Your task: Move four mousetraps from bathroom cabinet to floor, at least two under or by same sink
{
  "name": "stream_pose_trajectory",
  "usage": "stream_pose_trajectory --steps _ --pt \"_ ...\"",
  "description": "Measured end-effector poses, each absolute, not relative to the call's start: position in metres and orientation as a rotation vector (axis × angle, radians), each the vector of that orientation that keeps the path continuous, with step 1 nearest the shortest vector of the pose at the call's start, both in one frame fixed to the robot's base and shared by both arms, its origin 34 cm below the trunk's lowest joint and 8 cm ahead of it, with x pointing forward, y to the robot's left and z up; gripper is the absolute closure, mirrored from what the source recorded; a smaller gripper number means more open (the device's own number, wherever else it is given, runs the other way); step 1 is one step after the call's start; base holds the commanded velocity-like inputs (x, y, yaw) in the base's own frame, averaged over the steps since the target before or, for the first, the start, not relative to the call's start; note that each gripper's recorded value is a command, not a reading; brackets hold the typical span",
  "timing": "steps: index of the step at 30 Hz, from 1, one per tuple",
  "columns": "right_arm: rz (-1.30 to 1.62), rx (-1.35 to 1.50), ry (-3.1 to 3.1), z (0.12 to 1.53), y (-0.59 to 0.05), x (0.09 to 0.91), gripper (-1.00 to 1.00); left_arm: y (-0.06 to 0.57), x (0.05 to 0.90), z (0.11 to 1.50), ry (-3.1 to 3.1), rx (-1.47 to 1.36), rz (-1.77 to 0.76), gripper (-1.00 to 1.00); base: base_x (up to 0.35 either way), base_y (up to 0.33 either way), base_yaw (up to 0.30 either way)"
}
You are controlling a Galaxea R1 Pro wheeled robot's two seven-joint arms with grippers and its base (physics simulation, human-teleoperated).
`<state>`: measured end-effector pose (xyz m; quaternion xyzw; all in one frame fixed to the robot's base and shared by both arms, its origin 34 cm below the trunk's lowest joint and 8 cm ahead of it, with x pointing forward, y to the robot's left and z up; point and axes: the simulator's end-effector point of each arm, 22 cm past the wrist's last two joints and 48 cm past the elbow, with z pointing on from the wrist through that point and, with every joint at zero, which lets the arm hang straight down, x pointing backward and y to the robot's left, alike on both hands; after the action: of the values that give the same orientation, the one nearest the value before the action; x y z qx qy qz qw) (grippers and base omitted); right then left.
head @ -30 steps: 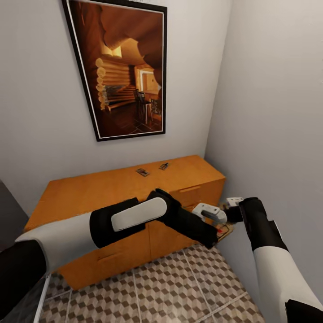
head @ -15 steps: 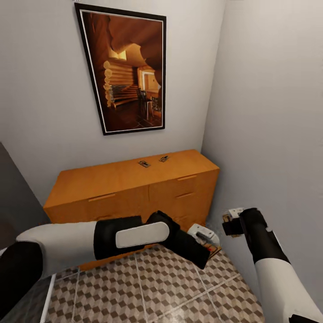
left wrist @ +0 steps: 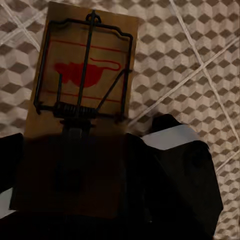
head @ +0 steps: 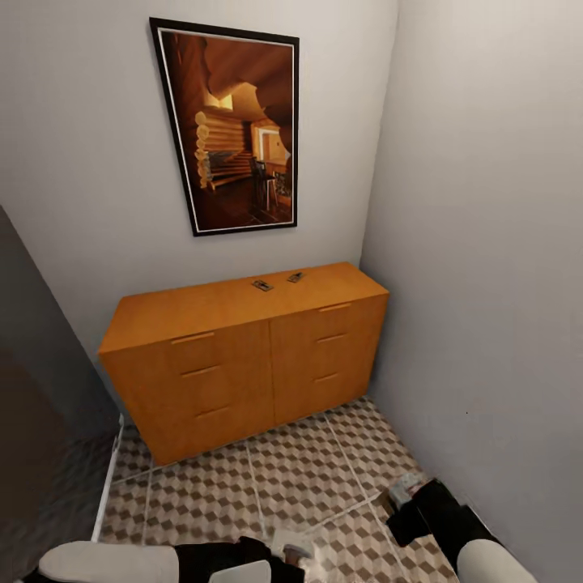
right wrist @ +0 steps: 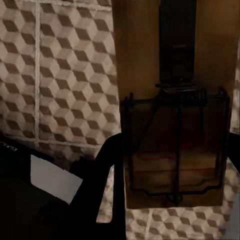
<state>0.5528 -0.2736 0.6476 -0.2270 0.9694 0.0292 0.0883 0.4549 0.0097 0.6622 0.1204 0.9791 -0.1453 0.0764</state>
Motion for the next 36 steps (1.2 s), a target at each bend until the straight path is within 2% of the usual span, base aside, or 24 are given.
stream_pose_trajectory --steps 4,8,12,17,24,36 --pt "0.122 -0.829 2.807 0.595 -0.243 0.496 1.0 0.063 0.406 0.609 3.032 0.232 -0.331 1.0 -0.002 0.0 0.0" --pt "0.136 -0.839 2.746 0.575 -0.229 0.458 1.0 0.127 0.365 0.573 3.112 0.142 -0.15 1.0 0.0 0.0 0.0" --pt "0.159 -0.831 2.747 0.57 -0.225 0.442 1.0 0.142 0.364 0.569 3.115 0.131 -0.104 1.0 0.0 0.0 0.0" --pt "0.182 -0.824 2.758 0.565 -0.222 0.426 1.0 0.19 0.394 0.563 3.005 0.031 0.041 1.0 0.0 0.0 -0.119" --pt "0.204 -0.824 2.761 0.561 -0.219 0.409 1.0 0.206 0.355 0.552 3.02 0.0 0.086 1.0 0.0 0.0 -0.271" --pt "0.249 -0.827 2.752 0.557 -0.211 0.381 1.0 0.212 0.353 0.552 3.016 -0.002 0.102 1.0 0.0 0.0 -0.286"
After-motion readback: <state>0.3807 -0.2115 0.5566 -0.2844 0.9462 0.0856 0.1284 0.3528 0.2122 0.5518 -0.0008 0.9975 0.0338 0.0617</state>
